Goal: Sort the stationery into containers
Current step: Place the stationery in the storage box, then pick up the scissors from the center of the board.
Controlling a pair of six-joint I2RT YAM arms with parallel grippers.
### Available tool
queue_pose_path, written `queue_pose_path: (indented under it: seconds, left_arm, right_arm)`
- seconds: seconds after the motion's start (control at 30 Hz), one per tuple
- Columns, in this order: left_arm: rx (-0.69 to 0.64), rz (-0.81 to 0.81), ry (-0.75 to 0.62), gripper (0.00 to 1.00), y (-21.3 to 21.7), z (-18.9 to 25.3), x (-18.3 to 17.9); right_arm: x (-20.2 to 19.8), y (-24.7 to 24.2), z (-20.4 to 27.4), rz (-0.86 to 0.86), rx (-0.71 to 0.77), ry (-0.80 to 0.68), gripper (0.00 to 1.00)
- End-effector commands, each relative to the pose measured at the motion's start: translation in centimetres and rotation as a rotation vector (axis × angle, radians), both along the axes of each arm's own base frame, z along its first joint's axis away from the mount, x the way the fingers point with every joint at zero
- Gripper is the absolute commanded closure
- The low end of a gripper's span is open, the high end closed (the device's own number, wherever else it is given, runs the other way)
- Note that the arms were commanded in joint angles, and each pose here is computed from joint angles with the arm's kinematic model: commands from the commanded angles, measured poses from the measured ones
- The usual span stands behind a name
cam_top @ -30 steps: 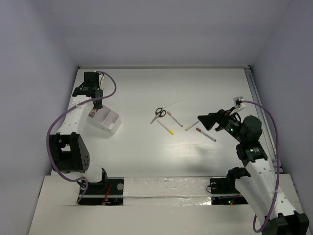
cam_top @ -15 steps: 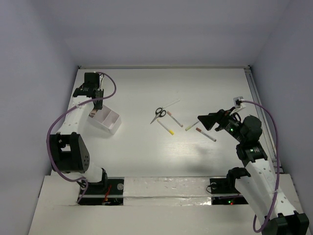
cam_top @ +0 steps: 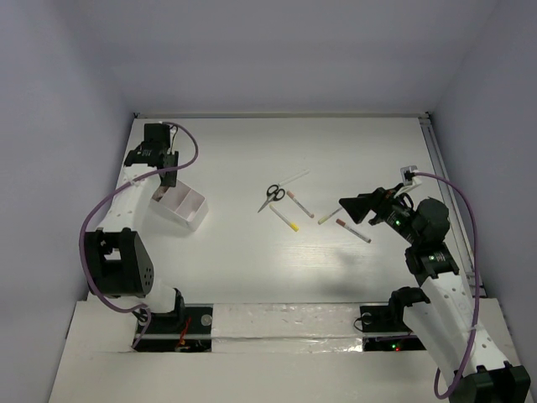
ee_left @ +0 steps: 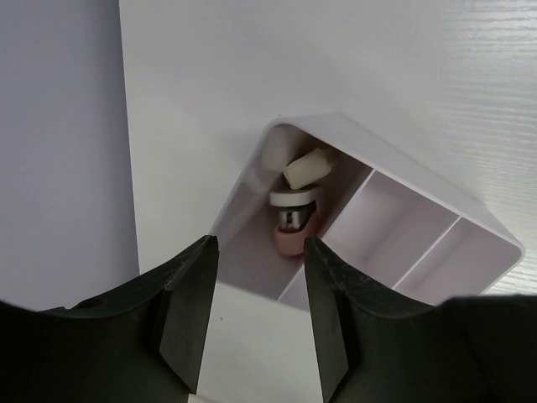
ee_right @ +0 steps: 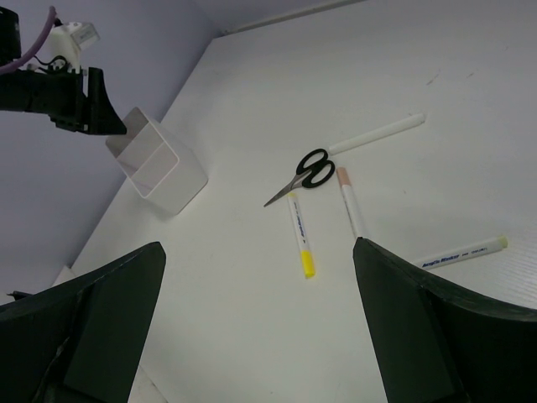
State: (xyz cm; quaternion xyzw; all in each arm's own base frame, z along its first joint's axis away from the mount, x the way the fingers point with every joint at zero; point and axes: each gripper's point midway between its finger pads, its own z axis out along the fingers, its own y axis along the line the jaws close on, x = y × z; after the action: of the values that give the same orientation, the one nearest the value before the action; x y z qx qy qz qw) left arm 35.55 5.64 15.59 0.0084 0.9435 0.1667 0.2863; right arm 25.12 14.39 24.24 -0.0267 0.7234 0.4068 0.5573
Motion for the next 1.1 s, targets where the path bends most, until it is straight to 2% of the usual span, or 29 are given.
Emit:
queue_pose_path:
  seconds: [0.0, 0.07, 0.17, 0.2, 0.27, 0.3, 0.37, 0.4, 0.43, 0.53, 0.73, 0.87, 0.97, 1.07]
  left_arm:
    - [-0.002, 0.02, -0.136, 0.57, 0.3, 4.8, 1.1]
    - [-0.015, -0.003, -0.176, 0.55, -0.7, 6.2, 1.7]
    - [-0.017, -0.044, -0.285, 0.46, -2.6, 9.8, 2.4]
    - [-0.025, -0.089, -0.314, 0.41, -4.5, 10.8, 2.6]
    - [-0.042, -0.129, -0.393, 0.37, -6.8, 13.1, 2.4]
    - [-0.067, -0.2, -0.432, 0.34, -9.9, 14.3, 2.1]
    - [-0.125, -0.242, -0.461, 0.31, -13.2, 14.8, 1.6]
    - [-0.164, -0.273, -0.472, 0.26, -15.2, 14.6, 1.3]
    - [-0.217, -0.349, -0.465, 0.24, -18.7, 14.2, 0.4]
    - [-0.344, -0.44, -0.437, 0.17, -25.7, 11.5, -1.2]
    - [-0.459, -0.498, -0.376, 0.12, -35.0, 5.2, -1.9]
    - [-0.404, -0.51, -0.351, 0.13, -37.8, 2.4, -0.9]
    - [-0.365, -0.501, -0.326, 0.13, -38.3, 0.0, 0.0]
    - [-0.35, -0.496, -0.323, 0.19, -38.1, -2.0, 0.5]
  right_arm:
    - [-0.1, 0.2, 1.5, 0.013, -0.006, -0.061, 0.0]
    - [-0.1, 0.2, 1.5, 0.013, -0.006, -0.063, 0.0]
    - [-0.1, 0.2, 1.5, 0.015, -0.005, -0.06, 0.0]
    - [-0.1, 0.2, 1.5, 0.016, -0.005, -0.062, 0.0]
    - [-0.1, 0.3, 1.4, 0.019, -0.004, -0.058, 0.0]
    - [-0.1, 0.3, 1.4, 0.021, -0.003, -0.057, 0.0]
    - [-0.1, 0.3, 1.4, 0.024, -0.001, -0.056, 0.0]
    - [-0.1, 0.3, 1.4, 0.024, -0.003, -0.057, 0.0]
    - [-0.1, 0.3, 1.3, 0.022, -0.002, -0.052, 0.0]
    - [0.0, 0.3, 1.2, 0.018, -0.004, -0.049, 0.0]
    - [0.2, 0.2, 1.1, 0.009, -0.009, -0.046, 0.0]
    - [0.3, 0.1, 1.0, 0.003, -0.011, -0.043, 0.0]
    - [0.4, 0.1, 0.9, 0.001, -0.014, -0.04, 0.0]
    - [0.5, 0.0, 0.8, -0.005, -0.016, -0.035, 0.0]
